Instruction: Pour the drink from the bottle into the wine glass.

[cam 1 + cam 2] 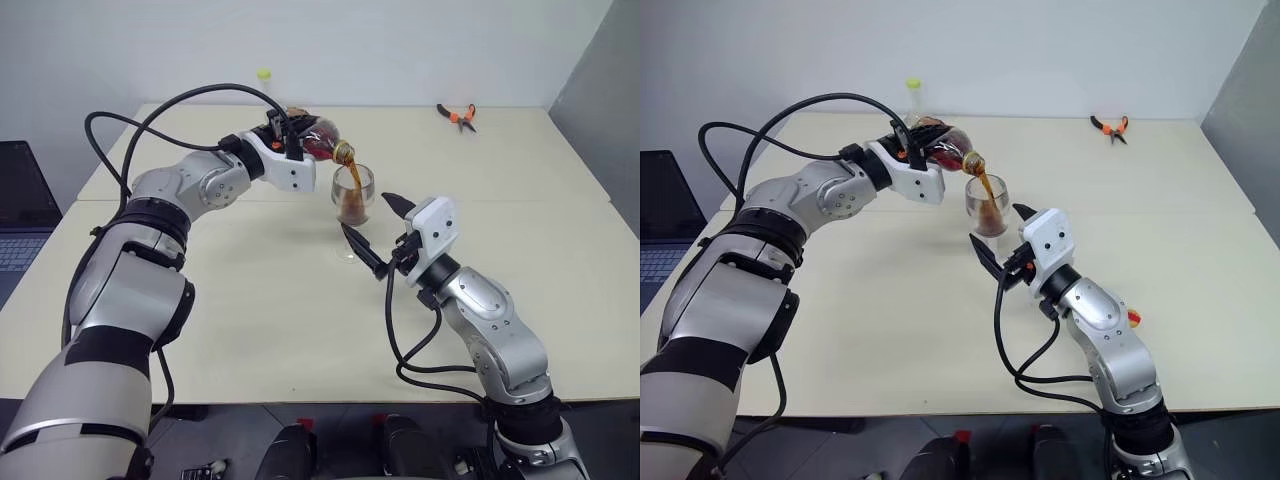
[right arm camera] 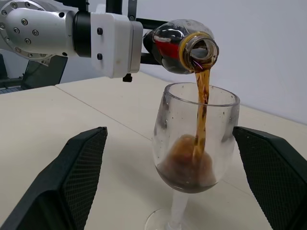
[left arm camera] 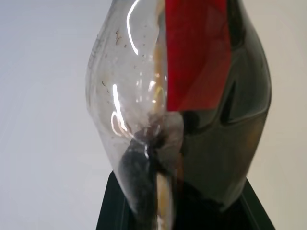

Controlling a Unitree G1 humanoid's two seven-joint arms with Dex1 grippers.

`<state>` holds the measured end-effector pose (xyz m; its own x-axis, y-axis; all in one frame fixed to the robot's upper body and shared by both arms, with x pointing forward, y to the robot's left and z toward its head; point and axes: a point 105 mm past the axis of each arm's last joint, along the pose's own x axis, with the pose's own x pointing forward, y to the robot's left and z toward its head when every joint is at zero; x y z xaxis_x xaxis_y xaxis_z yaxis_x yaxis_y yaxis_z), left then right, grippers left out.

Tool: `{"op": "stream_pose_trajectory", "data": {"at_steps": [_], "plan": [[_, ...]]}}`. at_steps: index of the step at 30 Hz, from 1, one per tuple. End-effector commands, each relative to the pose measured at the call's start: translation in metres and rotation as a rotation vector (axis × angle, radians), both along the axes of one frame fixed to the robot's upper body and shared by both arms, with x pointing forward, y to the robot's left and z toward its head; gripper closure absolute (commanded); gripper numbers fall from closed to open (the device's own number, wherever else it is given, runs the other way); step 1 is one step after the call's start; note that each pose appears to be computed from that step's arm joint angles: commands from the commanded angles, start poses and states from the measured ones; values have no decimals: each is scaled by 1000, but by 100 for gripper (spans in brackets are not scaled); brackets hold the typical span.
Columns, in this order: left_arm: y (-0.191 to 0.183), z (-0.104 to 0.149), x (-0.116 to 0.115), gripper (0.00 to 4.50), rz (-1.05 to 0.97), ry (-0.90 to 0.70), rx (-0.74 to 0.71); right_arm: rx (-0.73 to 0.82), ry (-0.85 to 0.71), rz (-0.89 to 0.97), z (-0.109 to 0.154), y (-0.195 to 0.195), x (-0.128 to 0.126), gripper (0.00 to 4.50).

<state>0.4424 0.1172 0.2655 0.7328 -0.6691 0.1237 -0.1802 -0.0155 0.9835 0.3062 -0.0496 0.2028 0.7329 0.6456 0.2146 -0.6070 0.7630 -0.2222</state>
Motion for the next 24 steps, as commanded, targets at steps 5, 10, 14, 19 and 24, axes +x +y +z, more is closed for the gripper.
{"op": "stream_pose_trajectory", "data": {"at_steps": [5,10,14,19,24], "plan": [[4,26,-1,382,12,-76,-15,17,-29,19,8,2,-5,0],[5,26,-1,382,16,-76,-13,18,-27,20,8,2,-5,0],[6,26,0,382,18,-74,-13,19,-27,22,8,3,-5,0],[6,25,0,382,20,-70,-15,19,-26,24,8,3,-5,0],[6,23,0,382,20,-66,-14,18,-26,26,7,3,-5,0]]}}
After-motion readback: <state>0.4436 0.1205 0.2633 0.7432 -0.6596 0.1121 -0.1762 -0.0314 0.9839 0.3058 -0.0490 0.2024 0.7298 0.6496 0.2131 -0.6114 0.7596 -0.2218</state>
